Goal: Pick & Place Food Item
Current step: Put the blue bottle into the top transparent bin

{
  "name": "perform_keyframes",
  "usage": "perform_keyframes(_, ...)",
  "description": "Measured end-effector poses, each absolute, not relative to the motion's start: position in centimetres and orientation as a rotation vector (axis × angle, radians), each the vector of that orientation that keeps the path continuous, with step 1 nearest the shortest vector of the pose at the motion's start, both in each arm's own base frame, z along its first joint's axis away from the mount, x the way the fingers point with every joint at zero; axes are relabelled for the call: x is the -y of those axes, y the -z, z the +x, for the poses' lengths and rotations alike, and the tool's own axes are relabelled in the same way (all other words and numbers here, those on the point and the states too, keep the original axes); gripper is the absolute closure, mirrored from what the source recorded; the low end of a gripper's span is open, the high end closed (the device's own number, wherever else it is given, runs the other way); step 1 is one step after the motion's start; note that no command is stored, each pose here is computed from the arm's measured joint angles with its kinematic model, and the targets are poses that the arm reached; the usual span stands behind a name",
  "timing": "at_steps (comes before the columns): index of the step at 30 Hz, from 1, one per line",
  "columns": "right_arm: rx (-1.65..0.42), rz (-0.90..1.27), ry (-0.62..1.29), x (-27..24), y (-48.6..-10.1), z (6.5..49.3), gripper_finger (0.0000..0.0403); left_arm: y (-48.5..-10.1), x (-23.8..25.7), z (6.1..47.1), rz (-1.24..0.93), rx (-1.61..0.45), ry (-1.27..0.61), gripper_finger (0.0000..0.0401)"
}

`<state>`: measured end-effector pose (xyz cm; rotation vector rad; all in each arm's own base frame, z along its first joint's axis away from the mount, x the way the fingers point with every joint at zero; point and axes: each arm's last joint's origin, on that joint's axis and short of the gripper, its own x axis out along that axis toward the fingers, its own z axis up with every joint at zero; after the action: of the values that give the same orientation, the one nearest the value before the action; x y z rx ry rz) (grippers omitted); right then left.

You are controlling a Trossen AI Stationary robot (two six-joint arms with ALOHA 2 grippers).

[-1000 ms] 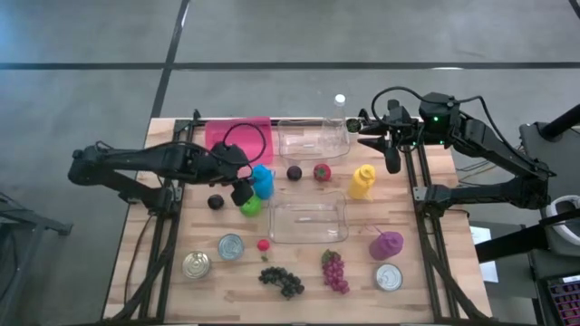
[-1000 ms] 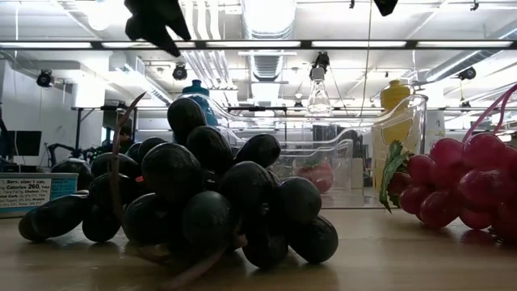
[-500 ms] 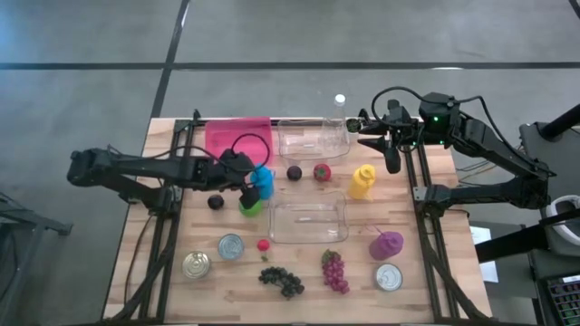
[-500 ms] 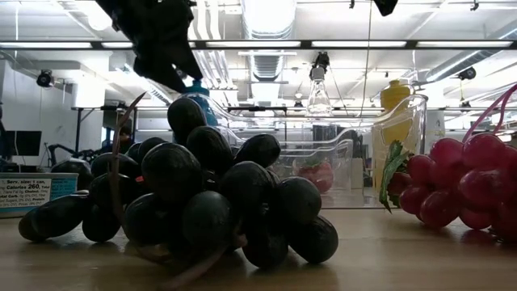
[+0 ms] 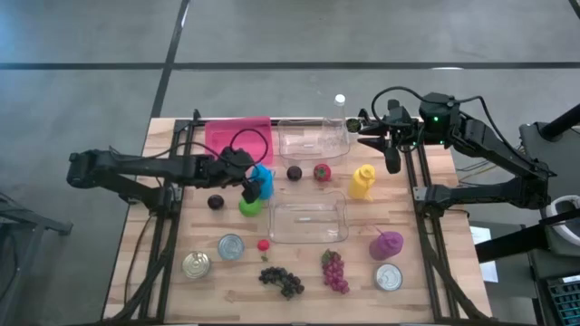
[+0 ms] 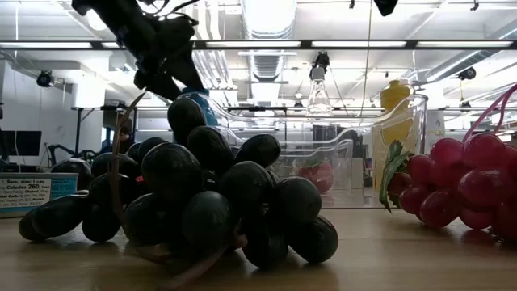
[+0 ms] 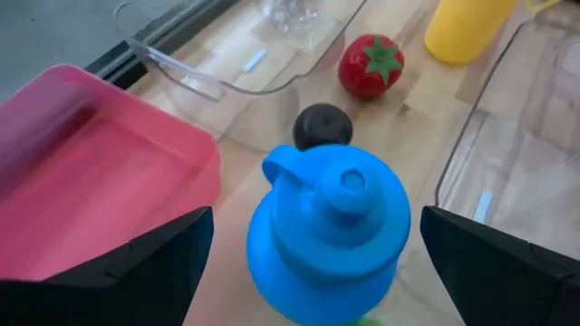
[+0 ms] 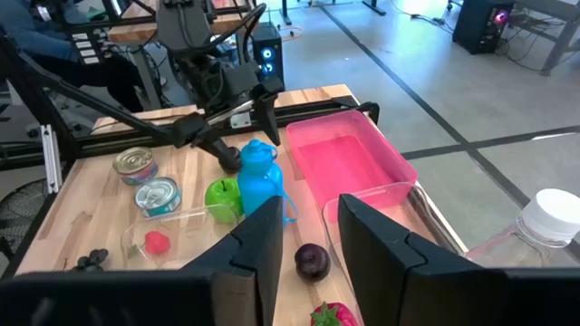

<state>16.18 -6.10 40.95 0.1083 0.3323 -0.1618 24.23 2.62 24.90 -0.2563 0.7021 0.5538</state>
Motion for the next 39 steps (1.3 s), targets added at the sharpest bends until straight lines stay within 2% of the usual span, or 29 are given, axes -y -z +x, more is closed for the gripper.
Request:
perform_keyframes(7, -0.332, 0.108, 0.162, 6.1, -41.0, 16.2, 0.0309, -23.4, -2.7, 24.2, -0.271, -0.655, -0.556, 0.0002)
perform_keyframes(12, -0.332, 0.109, 0.162, 6.1, -40.9, 16.2, 0.0314, -23.2, -2.7, 24.3, -0.275, -0.631, -0.558, 0.0017)
perform_keyframes(25, -0.333, 0.109, 0.161, 6.1, -40.9, 16.2, 0.0326, -23.1, -2.7, 24.2, -0.254, -0.637, -0.557, 0.0132)
perform_keyframes(32, -0.333, 0.108, 0.162, 6.1, -40.9, 16.2, 0.0316, -23.0, -2.7, 24.1, -0.25, -0.65, -0.558, 0.0194)
perform_keyframes(35, -0.333, 0.109, 0.162, 6.1, -40.9, 16.2, 0.0312, -23.0, -2.7, 24.1, -0.249, -0.653, -0.559, 0.0194)
perform_keyframes(39, -0.332, 0.109, 0.162, 6.1, -40.9, 16.2, 0.0306, -23.0, -2.7, 24.1, -0.249, -0.655, -0.559, 0.0173)
